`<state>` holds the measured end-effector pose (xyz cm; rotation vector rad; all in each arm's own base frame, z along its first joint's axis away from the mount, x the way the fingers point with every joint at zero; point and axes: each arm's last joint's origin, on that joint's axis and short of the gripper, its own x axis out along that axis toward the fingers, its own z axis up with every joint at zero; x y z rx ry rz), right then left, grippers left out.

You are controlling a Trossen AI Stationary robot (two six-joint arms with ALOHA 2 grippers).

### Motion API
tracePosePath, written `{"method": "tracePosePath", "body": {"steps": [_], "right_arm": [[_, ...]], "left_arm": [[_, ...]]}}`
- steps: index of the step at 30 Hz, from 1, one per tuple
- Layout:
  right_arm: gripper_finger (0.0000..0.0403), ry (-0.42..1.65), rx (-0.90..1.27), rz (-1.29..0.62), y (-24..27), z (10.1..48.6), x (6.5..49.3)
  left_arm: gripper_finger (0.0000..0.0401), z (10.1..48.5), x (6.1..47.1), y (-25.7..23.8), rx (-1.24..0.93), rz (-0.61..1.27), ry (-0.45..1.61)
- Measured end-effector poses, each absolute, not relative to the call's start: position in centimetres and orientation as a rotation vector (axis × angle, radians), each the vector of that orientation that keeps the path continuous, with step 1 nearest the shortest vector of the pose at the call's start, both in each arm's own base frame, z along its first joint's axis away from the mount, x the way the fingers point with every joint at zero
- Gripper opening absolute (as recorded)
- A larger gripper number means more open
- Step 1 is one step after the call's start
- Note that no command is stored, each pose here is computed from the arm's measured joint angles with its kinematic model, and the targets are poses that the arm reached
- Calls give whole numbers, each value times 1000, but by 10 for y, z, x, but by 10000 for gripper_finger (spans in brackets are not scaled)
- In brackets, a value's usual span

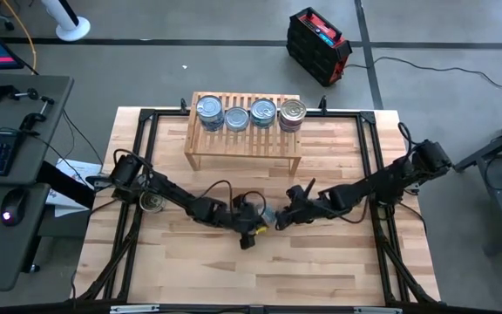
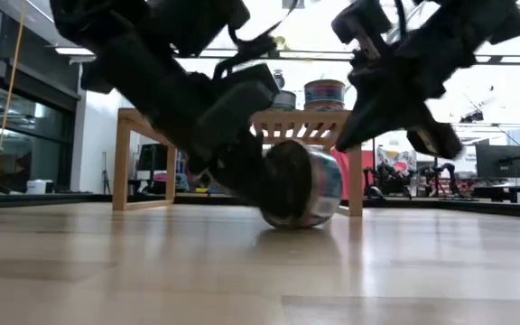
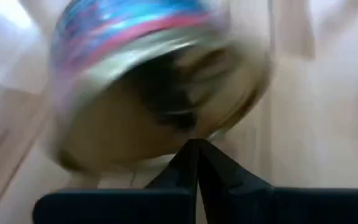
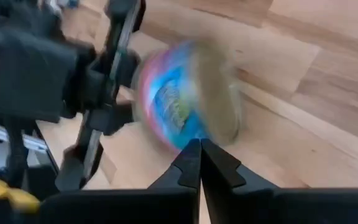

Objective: Stack canned seafood by type on shelf
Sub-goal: Stack the blue-pink tuna can on top of the other blue-pink tuna can on the shelf

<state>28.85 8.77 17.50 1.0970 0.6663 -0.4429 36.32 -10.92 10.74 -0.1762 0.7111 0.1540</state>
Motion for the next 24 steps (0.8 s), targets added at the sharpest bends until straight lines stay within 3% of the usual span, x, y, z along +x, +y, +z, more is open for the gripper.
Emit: {"method": "tracePosePath", "body": {"steps": [8,15,19,24], "right_arm": [[0,646,1045,-379,92,200,302],[0,547,911,-321,93,255,328],[0,702,678,-382,87,275,350],[5,944,452,-402,81,282,375]], "left_arm": [[0,107,352,-126,-303,185,777],[0,146,325,-128,-190,148,884],[0,175,304,-115,-119,197,834],[0,203,268,-90,-200,293,736]]}}
